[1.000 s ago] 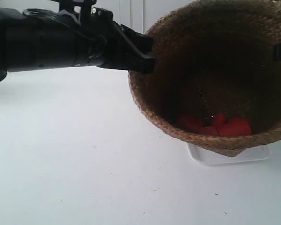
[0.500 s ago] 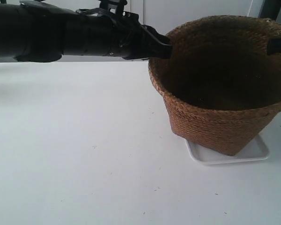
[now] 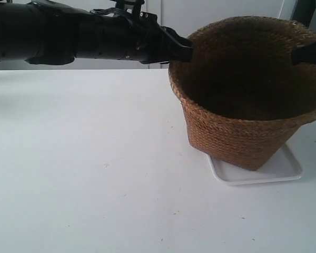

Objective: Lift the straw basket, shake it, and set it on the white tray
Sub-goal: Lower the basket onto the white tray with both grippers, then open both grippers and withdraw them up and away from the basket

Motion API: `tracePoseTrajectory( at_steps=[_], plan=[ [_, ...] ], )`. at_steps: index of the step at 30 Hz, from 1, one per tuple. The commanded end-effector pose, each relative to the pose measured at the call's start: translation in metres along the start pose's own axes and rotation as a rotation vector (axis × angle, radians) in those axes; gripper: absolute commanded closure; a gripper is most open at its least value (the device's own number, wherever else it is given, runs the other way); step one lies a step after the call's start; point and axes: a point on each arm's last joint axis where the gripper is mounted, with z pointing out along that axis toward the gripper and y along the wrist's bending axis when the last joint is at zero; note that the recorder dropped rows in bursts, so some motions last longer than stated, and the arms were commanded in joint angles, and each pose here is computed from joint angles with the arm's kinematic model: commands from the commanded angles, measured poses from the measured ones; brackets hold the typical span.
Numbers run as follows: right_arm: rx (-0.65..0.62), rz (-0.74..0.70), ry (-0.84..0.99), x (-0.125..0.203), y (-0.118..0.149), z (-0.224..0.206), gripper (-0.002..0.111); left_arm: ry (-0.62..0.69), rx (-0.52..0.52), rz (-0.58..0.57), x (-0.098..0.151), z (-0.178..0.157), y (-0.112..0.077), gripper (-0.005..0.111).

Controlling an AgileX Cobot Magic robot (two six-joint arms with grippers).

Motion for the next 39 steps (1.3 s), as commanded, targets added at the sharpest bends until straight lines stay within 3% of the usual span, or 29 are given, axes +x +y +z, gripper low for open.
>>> tracePoseTrajectory(
  at_steps=[1, 5, 7, 10, 15, 23, 28, 32, 36, 39],
  plan=[
    [0.026, -0.031, 0.011, 0.001, -0.005, 0.003, 0.049, -0.017, 0.010, 0.018, -0.007, -0.005, 0.001, 0.079],
    [0.021, -0.025, 0.018, 0.001, -0.004, 0.003, 0.030, -0.016, 0.016, -0.016, -0.007, -0.005, 0.001, 0.047],
    [0.011, -0.016, 0.025, 0.002, -0.003, 0.003, 0.029, -0.015, 0.018, -0.032, -0.007, -0.005, 0.001, 0.035],
    [-0.001, -0.020, -0.018, -0.002, -0.002, 0.002, 0.029, -0.014, 0.016, -0.027, -0.007, -0.005, 0.001, 0.029],
    [-0.038, -0.011, -0.112, -0.009, -0.002, -0.006, 0.029, -0.016, -0.014, 0.020, -0.007, -0.005, 0.004, 0.026],
    [-0.101, 0.037, -0.305, -0.020, -0.007, -0.035, 0.030, -0.045, -0.163, 0.056, -0.013, -0.009, 0.016, 0.026],
    [-0.129, 0.061, -0.424, -0.024, -0.013, -0.060, 0.040, -0.109, -0.262, 0.134, -0.036, -0.032, 0.016, 0.026],
    [-0.135, 0.097, -0.506, -0.023, -0.022, -0.083, 0.046, -0.165, -0.264, 0.156, -0.054, -0.054, 0.007, 0.026],
    [-0.109, 0.129, -0.550, -0.016, -0.033, -0.102, 0.048, -0.179, -0.293, 0.177, -0.055, -0.076, 0.002, 0.026],
    [-0.074, 0.188, -0.618, -0.003, -0.046, -0.122, 0.048, -0.175, -0.395, 0.153, -0.046, -0.096, 0.005, 0.026]
  ],
)
